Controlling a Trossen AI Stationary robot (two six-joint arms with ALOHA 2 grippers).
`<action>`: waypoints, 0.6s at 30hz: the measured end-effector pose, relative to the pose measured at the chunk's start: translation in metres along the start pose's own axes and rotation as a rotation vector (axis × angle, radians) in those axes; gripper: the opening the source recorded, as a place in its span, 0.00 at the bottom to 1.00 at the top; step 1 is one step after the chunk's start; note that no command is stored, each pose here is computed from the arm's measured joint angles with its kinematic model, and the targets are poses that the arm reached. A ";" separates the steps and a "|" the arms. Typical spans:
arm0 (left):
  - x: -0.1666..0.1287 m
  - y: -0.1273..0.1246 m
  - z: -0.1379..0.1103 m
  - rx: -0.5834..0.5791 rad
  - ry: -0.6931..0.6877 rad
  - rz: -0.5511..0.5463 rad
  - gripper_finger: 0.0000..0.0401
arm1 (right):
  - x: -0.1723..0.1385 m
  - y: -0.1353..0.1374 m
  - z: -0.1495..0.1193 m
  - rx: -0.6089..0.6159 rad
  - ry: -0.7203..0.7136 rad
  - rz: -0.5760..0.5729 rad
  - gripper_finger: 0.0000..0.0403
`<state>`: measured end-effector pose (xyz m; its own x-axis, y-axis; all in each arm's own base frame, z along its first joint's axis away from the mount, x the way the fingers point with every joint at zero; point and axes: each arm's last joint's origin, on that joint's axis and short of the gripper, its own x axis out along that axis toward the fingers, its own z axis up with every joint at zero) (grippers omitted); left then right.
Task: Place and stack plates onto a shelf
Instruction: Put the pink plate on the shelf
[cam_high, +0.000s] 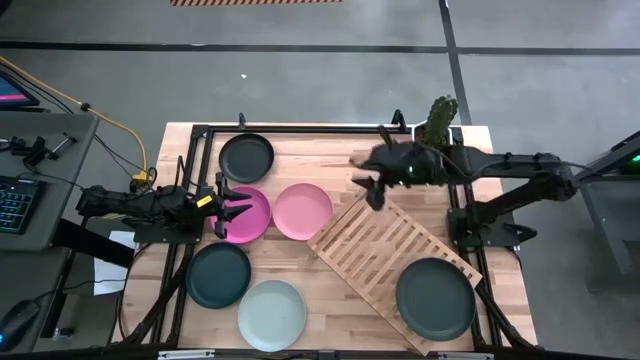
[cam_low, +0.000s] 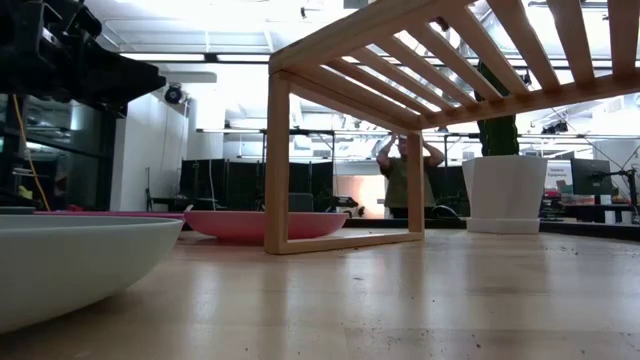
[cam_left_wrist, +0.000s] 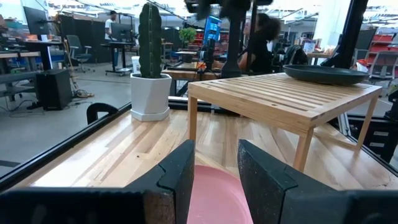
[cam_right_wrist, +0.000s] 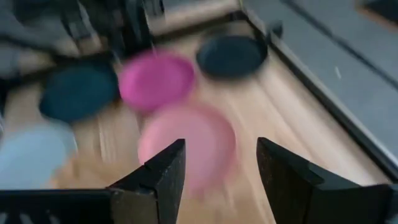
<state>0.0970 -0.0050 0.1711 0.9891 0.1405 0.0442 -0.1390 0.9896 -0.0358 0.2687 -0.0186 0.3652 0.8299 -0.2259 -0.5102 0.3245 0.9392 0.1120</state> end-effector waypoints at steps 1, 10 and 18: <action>0.000 0.000 0.000 0.000 0.000 0.000 0.28 | 0.006 -0.005 0.001 0.012 -0.052 0.029 0.44; 0.000 0.000 0.000 0.000 0.000 0.000 0.28 | 0.029 -0.022 -0.007 0.116 -0.211 0.218 0.44; -0.001 0.000 0.013 -0.053 -0.131 0.003 0.28 | 0.029 -0.020 -0.006 0.159 -0.214 0.230 0.44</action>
<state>0.0956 -0.0046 0.1841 0.9733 0.1499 0.1740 -0.1361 0.9867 -0.0887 0.2833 -0.0423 0.3433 0.9604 -0.0776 -0.2678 0.1703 0.9237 0.3431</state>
